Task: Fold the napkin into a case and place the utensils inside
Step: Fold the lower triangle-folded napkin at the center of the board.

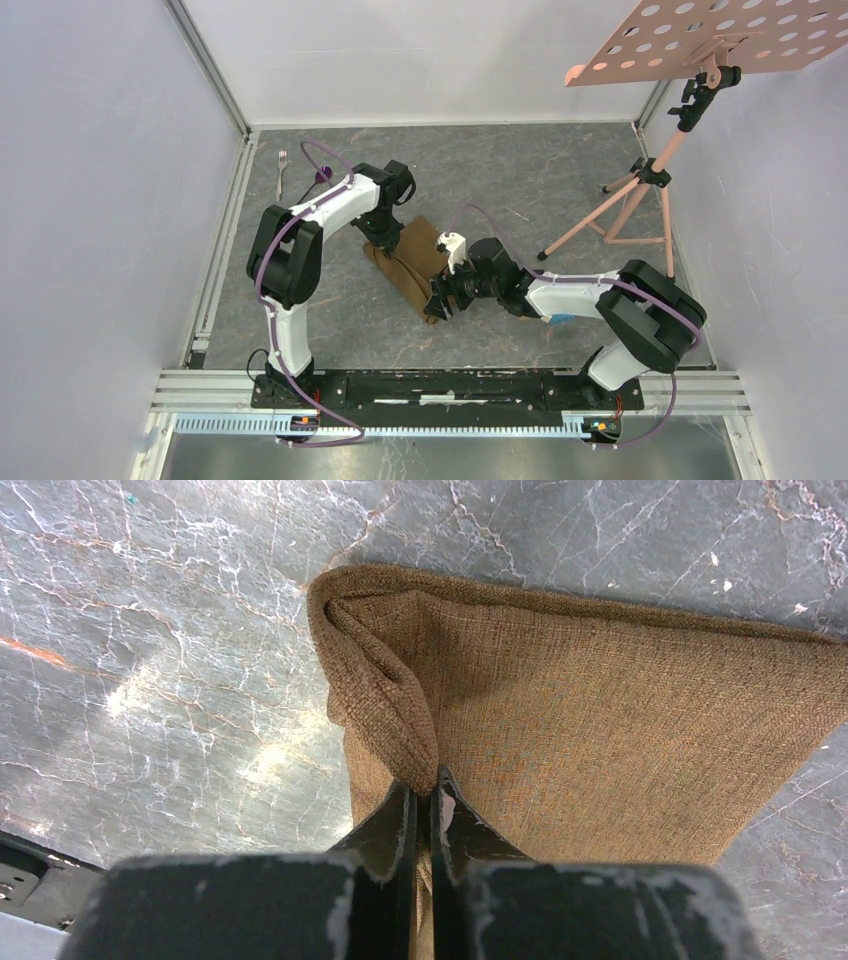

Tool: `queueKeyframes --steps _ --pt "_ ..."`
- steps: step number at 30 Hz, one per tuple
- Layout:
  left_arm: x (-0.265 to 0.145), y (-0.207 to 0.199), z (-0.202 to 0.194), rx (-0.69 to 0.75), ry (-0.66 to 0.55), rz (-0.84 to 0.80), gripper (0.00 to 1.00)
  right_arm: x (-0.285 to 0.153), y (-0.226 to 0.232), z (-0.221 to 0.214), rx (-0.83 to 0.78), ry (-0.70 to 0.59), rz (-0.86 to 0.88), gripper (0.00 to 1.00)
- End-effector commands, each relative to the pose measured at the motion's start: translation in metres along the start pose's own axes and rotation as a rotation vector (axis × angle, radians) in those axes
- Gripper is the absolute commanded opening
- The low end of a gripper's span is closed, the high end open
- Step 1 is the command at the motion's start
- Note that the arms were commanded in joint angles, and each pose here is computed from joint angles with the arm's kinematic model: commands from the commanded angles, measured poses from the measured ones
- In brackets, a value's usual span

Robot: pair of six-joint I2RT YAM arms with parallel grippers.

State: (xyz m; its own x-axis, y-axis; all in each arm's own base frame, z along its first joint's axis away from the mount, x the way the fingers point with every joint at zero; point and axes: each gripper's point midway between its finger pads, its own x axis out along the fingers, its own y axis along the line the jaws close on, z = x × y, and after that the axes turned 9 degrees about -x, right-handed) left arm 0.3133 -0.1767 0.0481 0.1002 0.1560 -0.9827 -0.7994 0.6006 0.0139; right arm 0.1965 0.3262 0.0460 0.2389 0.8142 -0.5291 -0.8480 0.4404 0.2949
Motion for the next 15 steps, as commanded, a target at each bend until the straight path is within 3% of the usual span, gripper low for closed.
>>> queueKeyframes --steps 1,6,9,13,15 --pt "-0.013 -0.009 0.007 -0.011 0.0 -0.056 0.02 0.003 0.005 0.026 -0.085 -0.062 0.03 0.82" --pt "-0.015 -0.01 0.005 -0.024 0.041 -0.093 0.02 0.014 0.003 0.023 -0.111 -0.022 0.009 0.82" --pt "-0.014 -0.008 0.003 -0.026 0.047 -0.091 0.02 0.02 0.002 0.024 -0.106 -0.013 -0.008 0.77" --pt "-0.013 -0.007 0.004 -0.023 0.045 -0.091 0.02 0.019 -0.003 0.029 -0.076 -0.03 -0.051 0.53" --pt "-0.013 -0.007 0.005 -0.023 0.038 -0.09 0.02 0.018 -0.004 0.028 -0.053 -0.033 -0.059 0.37"
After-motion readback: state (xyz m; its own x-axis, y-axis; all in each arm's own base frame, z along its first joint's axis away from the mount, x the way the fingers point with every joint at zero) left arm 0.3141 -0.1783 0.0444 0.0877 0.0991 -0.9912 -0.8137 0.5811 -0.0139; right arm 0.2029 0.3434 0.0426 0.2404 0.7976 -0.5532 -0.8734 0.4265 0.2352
